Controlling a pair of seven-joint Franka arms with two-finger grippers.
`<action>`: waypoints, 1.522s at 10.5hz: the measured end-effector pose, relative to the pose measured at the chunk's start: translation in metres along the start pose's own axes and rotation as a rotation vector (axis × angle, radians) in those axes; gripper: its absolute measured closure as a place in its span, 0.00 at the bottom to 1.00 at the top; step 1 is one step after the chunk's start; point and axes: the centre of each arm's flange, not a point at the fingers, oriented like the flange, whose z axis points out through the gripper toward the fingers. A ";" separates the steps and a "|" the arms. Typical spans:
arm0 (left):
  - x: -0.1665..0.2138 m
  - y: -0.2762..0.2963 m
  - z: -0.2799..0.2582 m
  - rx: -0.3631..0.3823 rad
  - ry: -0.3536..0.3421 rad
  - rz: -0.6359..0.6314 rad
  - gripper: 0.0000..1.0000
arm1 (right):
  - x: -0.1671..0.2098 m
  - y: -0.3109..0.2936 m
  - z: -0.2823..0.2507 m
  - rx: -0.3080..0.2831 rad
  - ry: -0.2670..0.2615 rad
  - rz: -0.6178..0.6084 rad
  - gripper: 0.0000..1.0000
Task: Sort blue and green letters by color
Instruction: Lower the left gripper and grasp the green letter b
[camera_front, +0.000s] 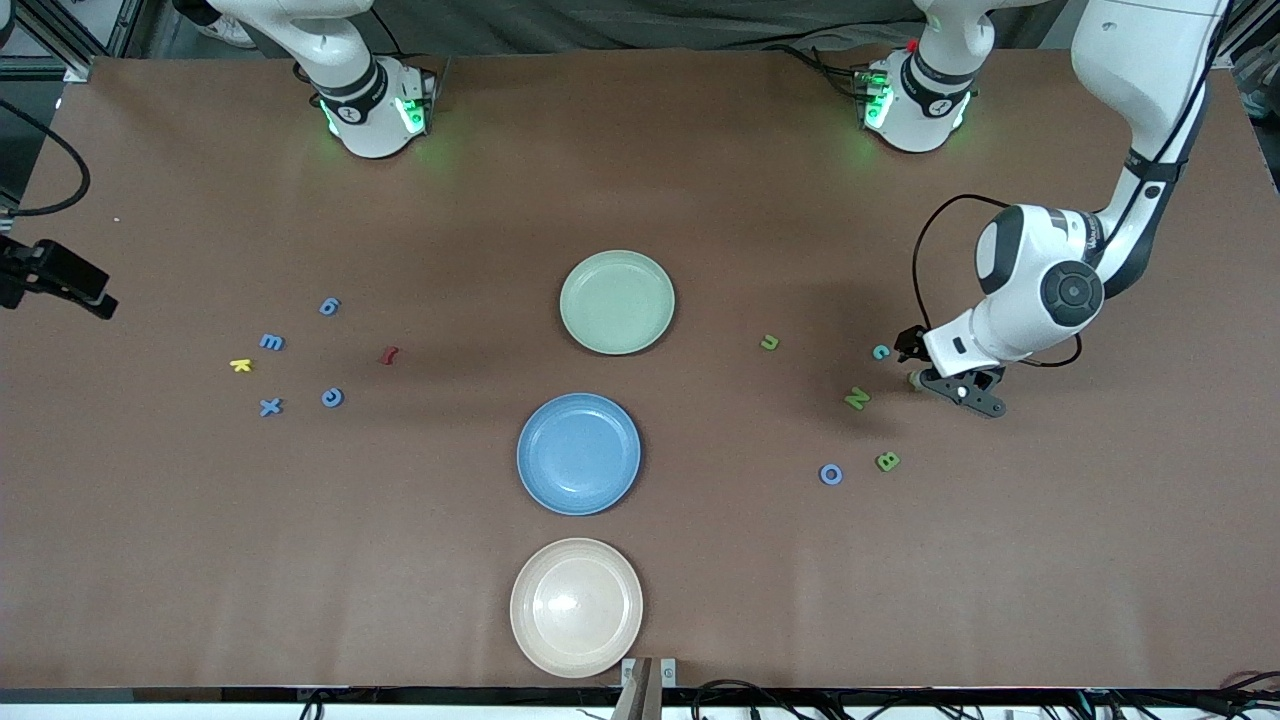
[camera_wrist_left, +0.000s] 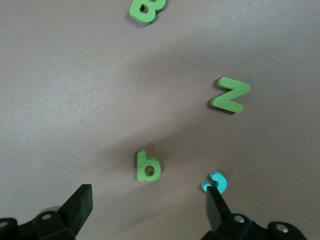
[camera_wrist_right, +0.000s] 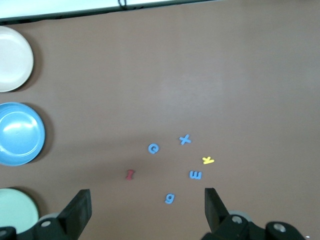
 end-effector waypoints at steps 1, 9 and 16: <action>-0.001 -0.004 0.005 0.006 0.000 0.004 0.00 | -0.001 -0.002 0.001 0.024 -0.008 -0.005 0.00; -0.002 -0.010 0.039 0.016 -0.015 0.026 0.08 | -0.007 -0.011 0.008 0.031 -0.068 -0.024 0.00; -0.005 -0.014 0.048 0.033 -0.031 0.014 0.20 | -0.014 -0.010 0.012 0.027 -0.130 -0.024 0.00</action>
